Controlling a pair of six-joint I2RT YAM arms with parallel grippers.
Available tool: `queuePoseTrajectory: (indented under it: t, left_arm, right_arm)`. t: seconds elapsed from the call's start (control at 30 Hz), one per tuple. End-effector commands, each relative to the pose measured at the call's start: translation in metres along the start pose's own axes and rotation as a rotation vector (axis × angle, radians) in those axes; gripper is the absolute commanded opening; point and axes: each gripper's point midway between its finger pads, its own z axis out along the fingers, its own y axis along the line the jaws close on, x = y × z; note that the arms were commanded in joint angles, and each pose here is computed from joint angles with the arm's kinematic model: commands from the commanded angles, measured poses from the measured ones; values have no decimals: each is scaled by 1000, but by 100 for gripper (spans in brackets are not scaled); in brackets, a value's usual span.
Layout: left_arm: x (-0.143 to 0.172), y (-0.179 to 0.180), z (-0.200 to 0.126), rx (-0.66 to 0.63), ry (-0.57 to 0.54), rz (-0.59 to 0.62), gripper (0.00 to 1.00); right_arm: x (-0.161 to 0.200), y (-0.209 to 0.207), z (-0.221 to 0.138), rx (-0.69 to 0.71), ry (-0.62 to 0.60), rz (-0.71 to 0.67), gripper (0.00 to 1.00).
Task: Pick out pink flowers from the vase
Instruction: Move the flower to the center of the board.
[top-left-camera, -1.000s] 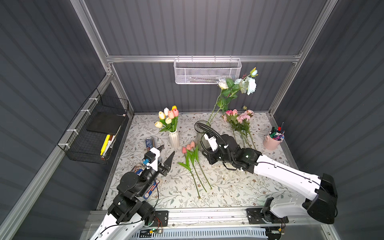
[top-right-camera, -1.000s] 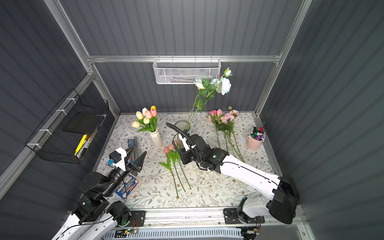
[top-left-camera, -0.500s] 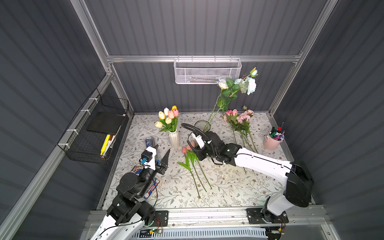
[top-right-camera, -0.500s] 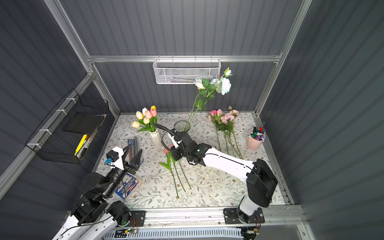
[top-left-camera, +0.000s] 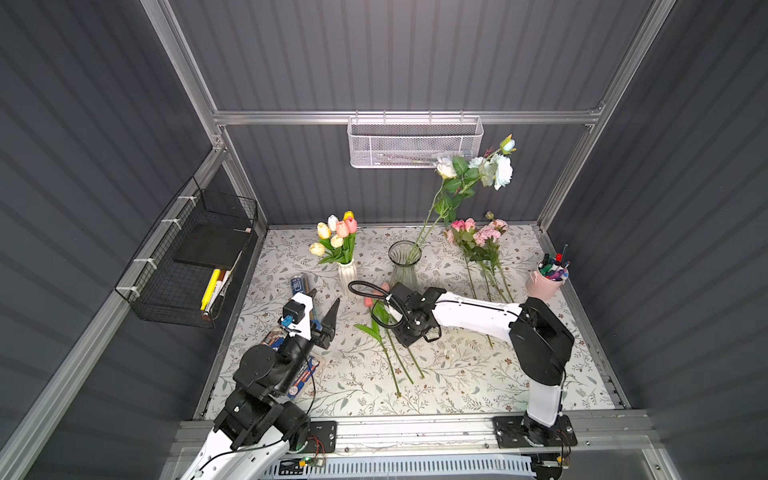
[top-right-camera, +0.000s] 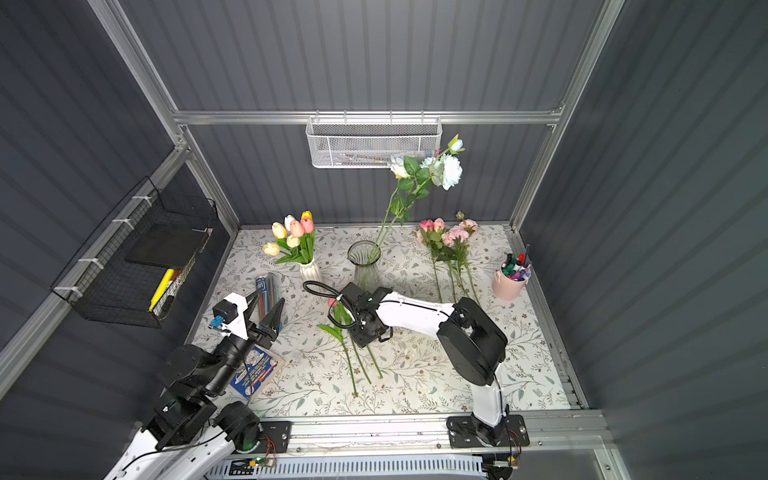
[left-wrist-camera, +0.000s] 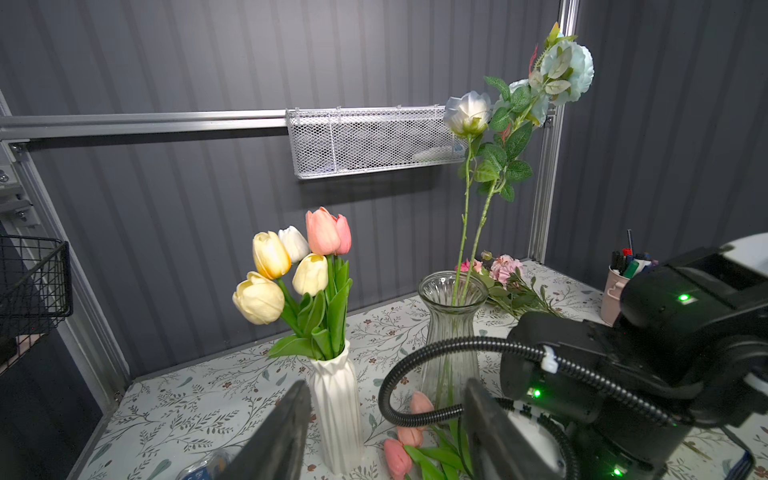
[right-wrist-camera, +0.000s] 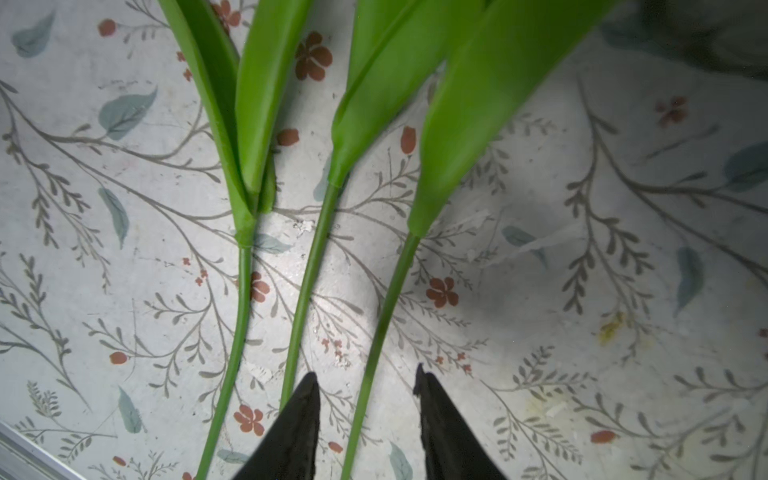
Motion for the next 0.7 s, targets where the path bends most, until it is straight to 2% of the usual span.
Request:
queuePoseTrajectory:
  t: [0.0,0.3,0.67]
  left_arm:
    - [-3,1,-2,-5,-17,13,60]
    - [-5,0,-2,1,-23,24,60]
    - [-6,-1,-4,8,-32,24,60]
  right_arm:
    - [9,-1,11,-10,76,-1,37]
    - [11,18,20,-115,117,8,22]
    - [-1,63,11,-223,114,0,22]
